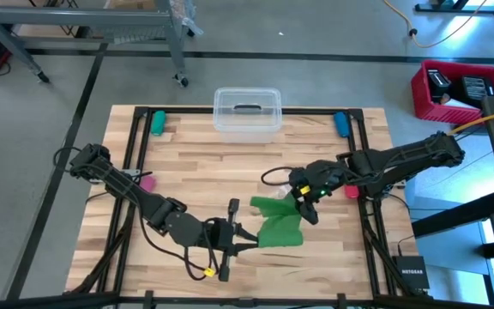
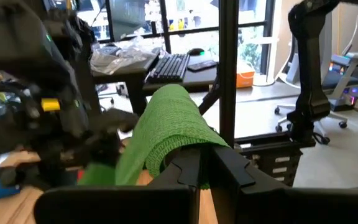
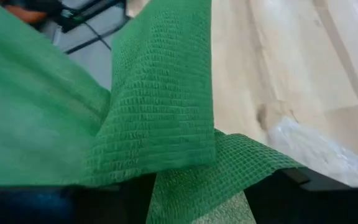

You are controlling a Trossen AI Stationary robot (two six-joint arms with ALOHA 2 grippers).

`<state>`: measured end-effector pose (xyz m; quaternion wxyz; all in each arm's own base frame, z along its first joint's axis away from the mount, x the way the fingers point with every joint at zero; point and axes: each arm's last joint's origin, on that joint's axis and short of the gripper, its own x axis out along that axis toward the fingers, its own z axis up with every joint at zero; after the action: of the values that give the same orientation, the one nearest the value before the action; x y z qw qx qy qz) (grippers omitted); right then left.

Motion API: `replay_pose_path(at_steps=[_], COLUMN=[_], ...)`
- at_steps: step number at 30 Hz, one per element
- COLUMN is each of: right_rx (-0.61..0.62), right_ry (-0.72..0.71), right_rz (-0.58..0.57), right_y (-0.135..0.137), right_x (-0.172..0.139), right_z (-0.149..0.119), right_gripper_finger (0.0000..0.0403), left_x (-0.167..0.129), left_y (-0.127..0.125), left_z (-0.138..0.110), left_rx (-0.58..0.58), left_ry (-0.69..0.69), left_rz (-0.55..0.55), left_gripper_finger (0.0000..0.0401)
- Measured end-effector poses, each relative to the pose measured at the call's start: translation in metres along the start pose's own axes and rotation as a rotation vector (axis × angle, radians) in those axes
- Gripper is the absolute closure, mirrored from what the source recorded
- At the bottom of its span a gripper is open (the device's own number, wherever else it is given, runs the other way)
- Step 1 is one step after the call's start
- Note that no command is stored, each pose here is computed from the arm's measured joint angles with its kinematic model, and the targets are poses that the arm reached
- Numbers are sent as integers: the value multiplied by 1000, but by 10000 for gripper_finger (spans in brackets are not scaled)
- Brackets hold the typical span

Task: Roll bandage
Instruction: Roll the green bandage

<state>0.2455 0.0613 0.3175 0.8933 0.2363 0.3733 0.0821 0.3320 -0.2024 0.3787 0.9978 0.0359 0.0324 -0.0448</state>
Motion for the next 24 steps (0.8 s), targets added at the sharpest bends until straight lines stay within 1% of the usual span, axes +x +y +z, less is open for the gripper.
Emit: replay_pose_path(at_steps=[3, 5, 10, 12, 15, 17, 20, 24], right_rx=[-23, -55, -96, -107, -97, -66, 1, 68], right_ry=[-11, -36, -182, -239, -312, -306, -210, -143], right_rz=[48, 31, -88, -147, -206, -200, -153, -151], right_y=[11, 19, 29, 29, 27, 25, 20, 18], right_x=[-15, -28, -52, -55, -53, -48, -40, -37], right_z=[12, 22, 41, 44, 47, 44, 35, 28], right_gripper_finger=[187, 187, 187, 187, 187, 187, 187, 187], left_x=[0, 0, 0, 1, 3, 3, 2, 3], left_y=[1, 1, 2, 2, 3, 4, 6, 7], left_z=[-3, -5, -14, -19, -23, -26, -32, -45], left_rx=[9, 11, -7, -13, -25, -42, -64, -105], left_ry=[27, 52, 95, 119, 144, 169, 224, 324], left_rz=[32, 40, 45, 49, 56, 63, 74, 103], left_gripper_finger=[391, 391, 391, 391, 391, 391, 391, 391])
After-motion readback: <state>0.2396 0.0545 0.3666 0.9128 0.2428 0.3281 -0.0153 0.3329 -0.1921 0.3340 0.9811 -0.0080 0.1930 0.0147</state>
